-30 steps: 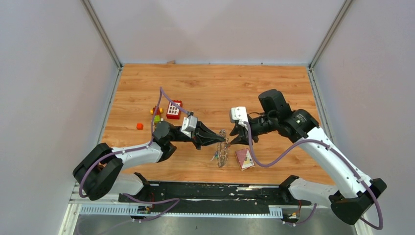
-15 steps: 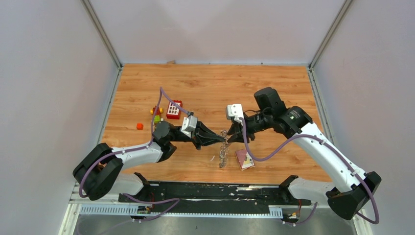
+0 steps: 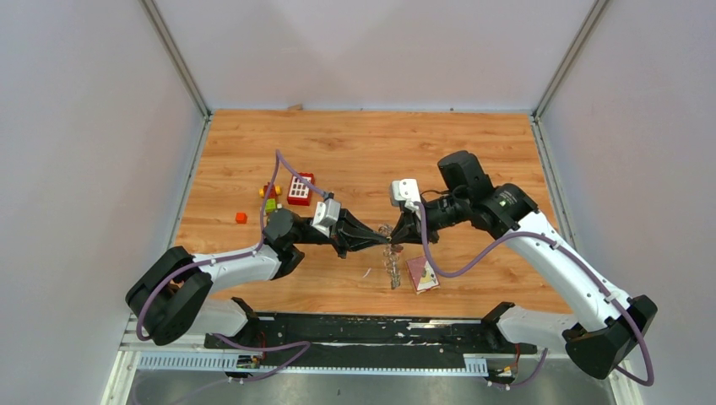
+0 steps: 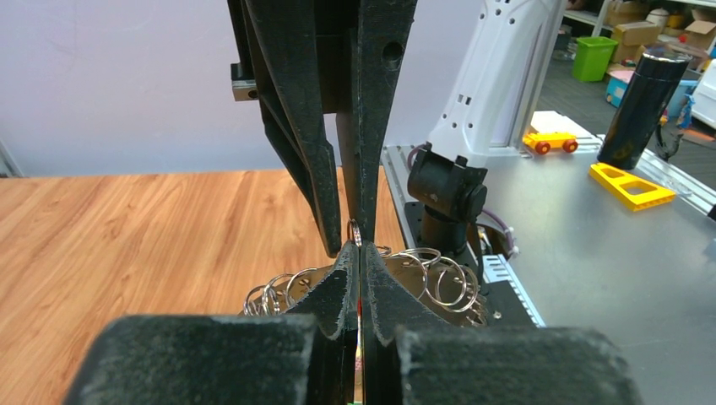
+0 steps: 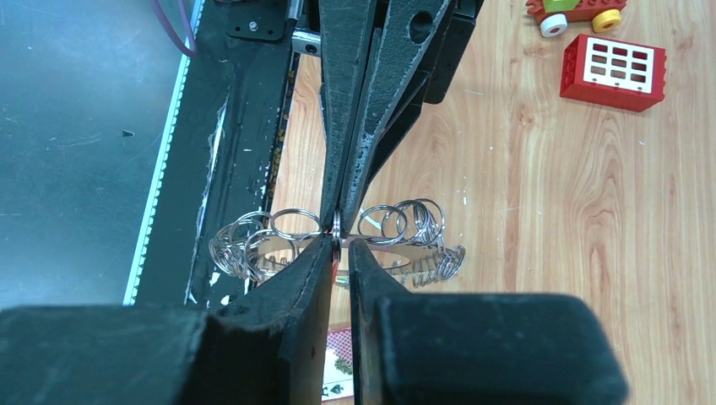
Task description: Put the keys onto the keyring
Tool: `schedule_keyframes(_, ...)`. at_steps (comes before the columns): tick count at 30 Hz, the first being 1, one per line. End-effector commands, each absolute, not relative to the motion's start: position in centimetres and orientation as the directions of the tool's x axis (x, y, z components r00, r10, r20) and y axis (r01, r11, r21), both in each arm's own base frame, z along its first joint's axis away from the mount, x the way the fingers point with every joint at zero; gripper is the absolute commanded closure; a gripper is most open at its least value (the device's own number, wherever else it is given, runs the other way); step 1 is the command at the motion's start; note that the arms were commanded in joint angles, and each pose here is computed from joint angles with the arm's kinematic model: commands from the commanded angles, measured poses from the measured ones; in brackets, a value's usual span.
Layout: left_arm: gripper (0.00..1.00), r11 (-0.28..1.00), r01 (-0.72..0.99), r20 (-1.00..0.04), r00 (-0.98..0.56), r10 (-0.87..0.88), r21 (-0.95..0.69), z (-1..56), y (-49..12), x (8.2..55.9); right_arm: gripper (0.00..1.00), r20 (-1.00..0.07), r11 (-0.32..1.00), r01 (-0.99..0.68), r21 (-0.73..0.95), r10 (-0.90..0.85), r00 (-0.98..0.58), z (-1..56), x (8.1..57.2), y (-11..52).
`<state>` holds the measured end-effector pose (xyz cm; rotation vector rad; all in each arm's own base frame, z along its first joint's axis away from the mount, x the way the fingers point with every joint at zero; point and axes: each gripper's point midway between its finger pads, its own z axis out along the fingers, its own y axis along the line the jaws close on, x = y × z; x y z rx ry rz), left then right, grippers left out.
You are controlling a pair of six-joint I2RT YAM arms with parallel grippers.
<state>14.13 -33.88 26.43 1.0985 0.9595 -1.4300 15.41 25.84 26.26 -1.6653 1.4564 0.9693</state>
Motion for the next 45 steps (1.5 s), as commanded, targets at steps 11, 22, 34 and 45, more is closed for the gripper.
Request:
schedule_keyframes(11,1.00,-0.099,0.990,-0.945,0.060,-0.322,0.097,28.9,-33.4,14.1,1.00,-0.878,-0.095,-0.987,-0.127,-0.453,0.156,27.3,16.6,25.8)
schedule_keyframes(22,0.46,-0.030,0.987,-0.968,0.151,-0.199,0.160,27.8,-33.9,16.5,1.00,-0.693,-0.067,-0.986,-0.155,-0.703,0.157,26.3,16.9,23.8)
schedule_keyframes(34,0.57,-0.063,0.984,-0.976,0.154,-0.154,0.166,25.7,-34.6,16.9,1.00,-0.569,-0.084,-0.985,-0.154,-0.807,0.158,25.7,17.9,24.6)
schedule_keyframes(45,0.69,-0.085,0.984,-0.977,0.144,-0.158,0.159,24.6,-34.9,16.5,1.00,-0.581,-0.084,-0.986,-0.143,-0.799,0.152,25.8,17.8,25.1)
